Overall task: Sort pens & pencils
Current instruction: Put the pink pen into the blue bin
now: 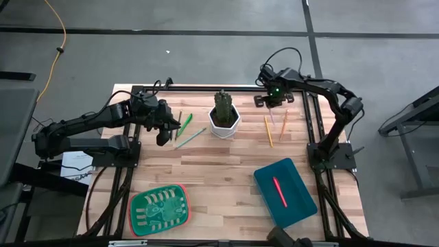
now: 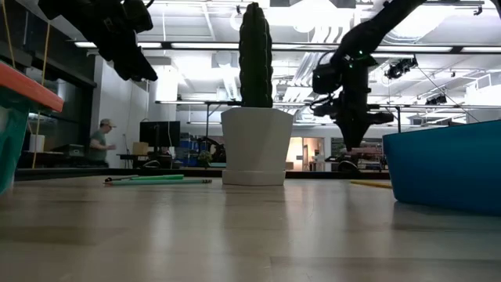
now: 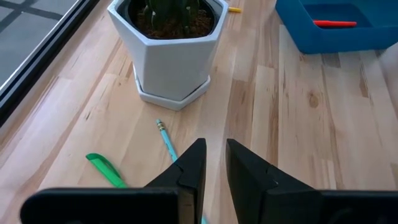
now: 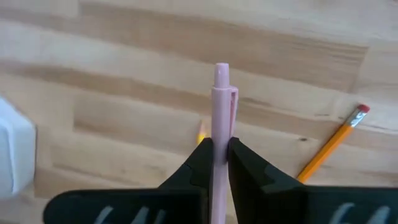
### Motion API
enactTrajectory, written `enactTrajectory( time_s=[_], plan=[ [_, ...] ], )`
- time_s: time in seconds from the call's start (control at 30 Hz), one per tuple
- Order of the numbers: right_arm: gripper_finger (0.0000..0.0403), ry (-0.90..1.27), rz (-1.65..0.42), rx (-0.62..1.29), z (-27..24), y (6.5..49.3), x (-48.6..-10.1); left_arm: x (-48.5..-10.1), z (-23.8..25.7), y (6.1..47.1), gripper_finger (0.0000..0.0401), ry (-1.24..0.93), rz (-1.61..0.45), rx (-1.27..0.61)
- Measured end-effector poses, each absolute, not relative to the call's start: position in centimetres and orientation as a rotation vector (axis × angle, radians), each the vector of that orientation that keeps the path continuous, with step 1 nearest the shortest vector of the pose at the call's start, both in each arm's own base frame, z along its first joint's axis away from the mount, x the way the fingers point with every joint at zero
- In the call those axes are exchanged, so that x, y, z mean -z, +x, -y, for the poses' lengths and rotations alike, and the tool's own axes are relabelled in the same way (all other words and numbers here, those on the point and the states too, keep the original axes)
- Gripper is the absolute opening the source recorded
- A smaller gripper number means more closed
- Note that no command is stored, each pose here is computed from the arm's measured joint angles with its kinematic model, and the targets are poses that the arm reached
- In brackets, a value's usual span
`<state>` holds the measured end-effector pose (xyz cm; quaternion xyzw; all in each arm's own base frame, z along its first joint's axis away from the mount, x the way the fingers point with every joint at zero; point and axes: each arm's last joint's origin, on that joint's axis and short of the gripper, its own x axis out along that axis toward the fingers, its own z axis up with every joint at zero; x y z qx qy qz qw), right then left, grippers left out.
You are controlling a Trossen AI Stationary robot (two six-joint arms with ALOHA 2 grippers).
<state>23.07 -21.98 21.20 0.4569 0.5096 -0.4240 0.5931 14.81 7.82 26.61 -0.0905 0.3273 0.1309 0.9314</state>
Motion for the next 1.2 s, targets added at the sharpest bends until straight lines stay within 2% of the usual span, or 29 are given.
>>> enactTrajectory(
  time_s=[0.5,0.7,1.03,1.2],
  plan=[
    [0.0019,0.926,-1.212,0.854,16.7,27.3,-24.0,-26.4,-7.7,14.7,0.0051,-0.168,-0.696,-0.256],
    [0.0019,0.884,-1.184,0.869,13.9,26.6,-26.6,-26.4,-7.7,14.6,0.0051,-0.163,-0.702,-0.253],
    [0.0019,0.892,-0.965,0.850,7.7,24.2,-32.3,-26.4,-7.7,14.7,0.0051,-0.161,-0.697,-0.233],
    [0.0019,0.903,-0.910,0.848,3.6,22.9,-33.8,-26.5,-7.7,14.8,0.0051,-0.179,-0.678,-0.215]
  ],
)
